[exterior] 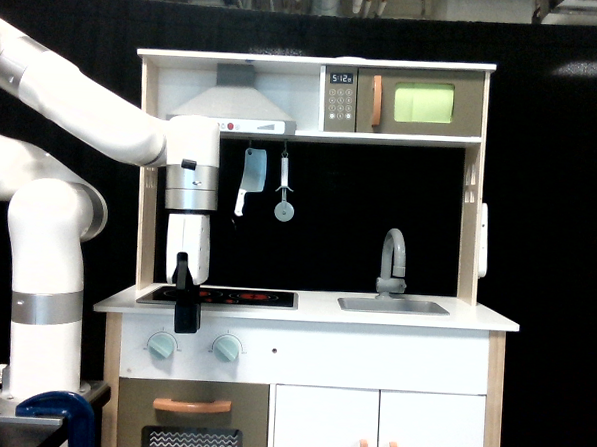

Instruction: Open the oven door

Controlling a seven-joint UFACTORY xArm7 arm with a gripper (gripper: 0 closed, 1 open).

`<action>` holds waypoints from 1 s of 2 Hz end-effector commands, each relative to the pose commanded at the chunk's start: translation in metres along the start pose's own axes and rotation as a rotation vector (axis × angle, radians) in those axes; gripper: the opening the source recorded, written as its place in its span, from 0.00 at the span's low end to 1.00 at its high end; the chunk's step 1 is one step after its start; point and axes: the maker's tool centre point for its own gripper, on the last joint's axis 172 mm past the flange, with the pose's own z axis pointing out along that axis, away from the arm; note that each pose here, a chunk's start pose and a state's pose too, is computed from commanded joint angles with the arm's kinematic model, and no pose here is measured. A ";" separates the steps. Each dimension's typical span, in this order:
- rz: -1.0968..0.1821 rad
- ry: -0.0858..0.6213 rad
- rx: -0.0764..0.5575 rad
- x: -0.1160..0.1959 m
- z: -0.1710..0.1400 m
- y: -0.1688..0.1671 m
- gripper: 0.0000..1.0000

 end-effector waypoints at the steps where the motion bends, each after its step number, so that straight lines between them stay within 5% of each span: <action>1: -0.026 0.017 0.001 0.003 -0.010 -0.007 1.00; 2: -0.052 0.070 0.003 0.024 -0.027 -0.006 1.00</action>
